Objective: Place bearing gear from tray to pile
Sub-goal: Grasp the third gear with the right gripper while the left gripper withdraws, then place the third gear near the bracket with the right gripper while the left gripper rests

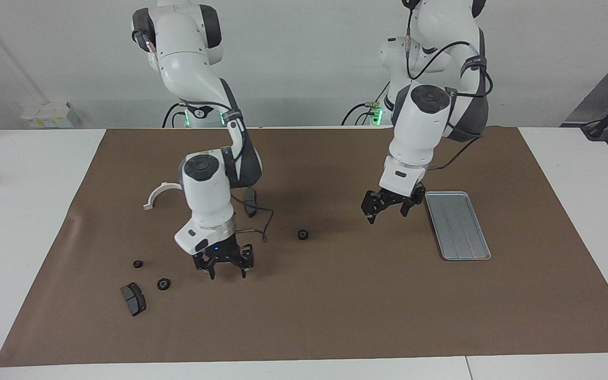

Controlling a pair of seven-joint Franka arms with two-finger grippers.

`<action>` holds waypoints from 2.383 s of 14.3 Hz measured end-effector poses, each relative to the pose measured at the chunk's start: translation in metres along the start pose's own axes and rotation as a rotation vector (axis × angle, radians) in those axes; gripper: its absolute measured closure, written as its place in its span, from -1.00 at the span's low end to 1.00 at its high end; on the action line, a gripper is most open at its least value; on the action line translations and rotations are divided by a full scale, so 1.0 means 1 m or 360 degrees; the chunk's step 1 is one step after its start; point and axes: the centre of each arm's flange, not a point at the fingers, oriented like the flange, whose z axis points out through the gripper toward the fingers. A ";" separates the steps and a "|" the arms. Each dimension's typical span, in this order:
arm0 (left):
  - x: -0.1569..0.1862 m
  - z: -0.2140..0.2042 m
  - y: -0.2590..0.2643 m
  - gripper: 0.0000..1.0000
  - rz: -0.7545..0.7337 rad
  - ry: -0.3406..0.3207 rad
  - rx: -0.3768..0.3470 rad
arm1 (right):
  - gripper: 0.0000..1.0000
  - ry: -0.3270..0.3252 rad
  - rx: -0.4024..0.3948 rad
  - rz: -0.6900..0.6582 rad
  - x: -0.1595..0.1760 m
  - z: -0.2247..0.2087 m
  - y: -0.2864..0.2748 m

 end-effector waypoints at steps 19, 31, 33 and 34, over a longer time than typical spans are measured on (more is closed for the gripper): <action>-0.031 -0.143 -0.149 -1.00 0.0297 -0.0249 0.0074 | -0.24 -0.0226 -0.0004 -0.0080 -0.095 0.014 -0.150; -0.035 -0.165 -0.157 -1.00 0.0240 -0.0249 0.0020 | 0.24 -0.0260 -0.0026 -0.0056 -0.100 0.013 -0.149; -0.034 -0.175 -0.161 -1.00 0.0229 -0.0235 0.0015 | 0.30 -0.0261 -0.0026 -0.0055 -0.100 0.013 -0.149; -0.034 -0.175 -0.161 -1.00 0.0229 -0.0239 0.0016 | 0.30 -0.0262 -0.0027 -0.0054 -0.101 0.013 -0.149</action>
